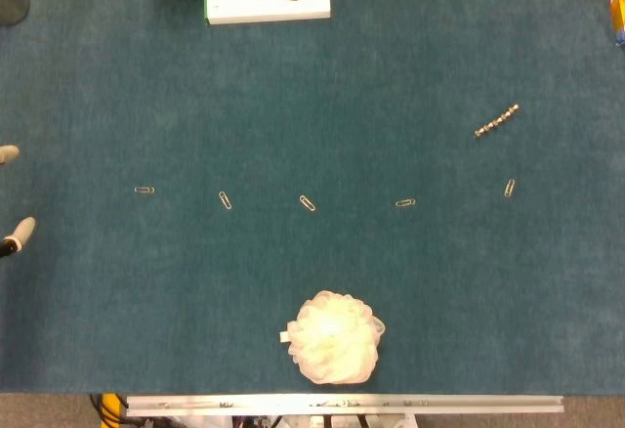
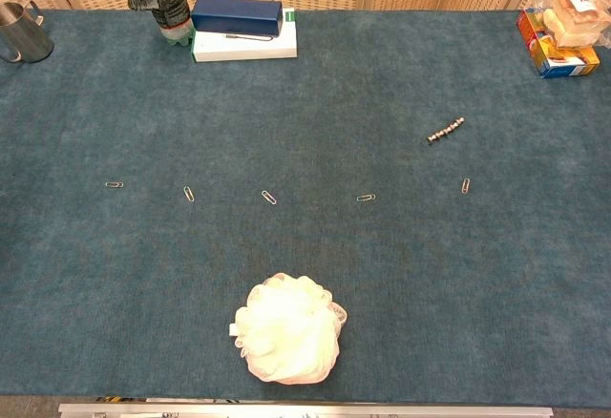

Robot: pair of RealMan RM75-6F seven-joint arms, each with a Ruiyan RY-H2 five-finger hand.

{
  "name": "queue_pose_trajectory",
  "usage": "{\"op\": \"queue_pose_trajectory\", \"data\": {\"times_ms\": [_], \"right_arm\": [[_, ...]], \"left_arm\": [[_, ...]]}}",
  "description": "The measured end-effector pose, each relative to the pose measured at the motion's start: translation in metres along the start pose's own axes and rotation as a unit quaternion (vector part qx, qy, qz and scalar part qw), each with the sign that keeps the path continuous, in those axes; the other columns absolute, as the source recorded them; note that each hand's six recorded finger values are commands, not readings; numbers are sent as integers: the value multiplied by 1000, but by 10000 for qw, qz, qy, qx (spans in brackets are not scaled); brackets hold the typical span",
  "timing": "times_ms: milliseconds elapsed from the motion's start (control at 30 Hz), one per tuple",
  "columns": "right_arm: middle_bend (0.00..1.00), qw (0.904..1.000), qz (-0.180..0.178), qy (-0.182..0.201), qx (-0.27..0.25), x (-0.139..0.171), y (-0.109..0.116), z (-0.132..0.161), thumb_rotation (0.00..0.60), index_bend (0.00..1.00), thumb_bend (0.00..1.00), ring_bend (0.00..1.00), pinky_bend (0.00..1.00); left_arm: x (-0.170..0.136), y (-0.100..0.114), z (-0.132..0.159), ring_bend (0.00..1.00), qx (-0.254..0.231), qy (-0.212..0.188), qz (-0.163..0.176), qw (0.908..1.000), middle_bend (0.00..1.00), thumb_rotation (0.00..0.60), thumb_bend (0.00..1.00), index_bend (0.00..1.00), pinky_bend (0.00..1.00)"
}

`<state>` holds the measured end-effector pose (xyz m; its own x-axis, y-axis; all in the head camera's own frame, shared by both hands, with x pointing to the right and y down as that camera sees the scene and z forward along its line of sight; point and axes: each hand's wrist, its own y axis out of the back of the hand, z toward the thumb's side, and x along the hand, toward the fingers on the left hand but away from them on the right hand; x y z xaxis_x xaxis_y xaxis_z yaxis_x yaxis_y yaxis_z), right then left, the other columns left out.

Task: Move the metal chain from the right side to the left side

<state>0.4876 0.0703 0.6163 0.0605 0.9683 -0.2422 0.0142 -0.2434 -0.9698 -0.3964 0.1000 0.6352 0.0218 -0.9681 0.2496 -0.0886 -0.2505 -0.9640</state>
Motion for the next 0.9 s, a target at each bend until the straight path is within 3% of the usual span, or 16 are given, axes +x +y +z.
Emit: {"op": "queue_pose_trajectory", "data": {"times_ms": [567,900], "right_arm": [[249,9993,352,109,45,-16,-10,3,600,322,357,125,227],[269,9971,396,462,467,-52,-7,24,600,441,358,145,265]], "left_arm": [[6,-9,-4,273,-24,49,-208,9998,328,600,178,256,270],[6,-15,-11,273,-292,141,-255,9991,328,600,178,258,264]]}}
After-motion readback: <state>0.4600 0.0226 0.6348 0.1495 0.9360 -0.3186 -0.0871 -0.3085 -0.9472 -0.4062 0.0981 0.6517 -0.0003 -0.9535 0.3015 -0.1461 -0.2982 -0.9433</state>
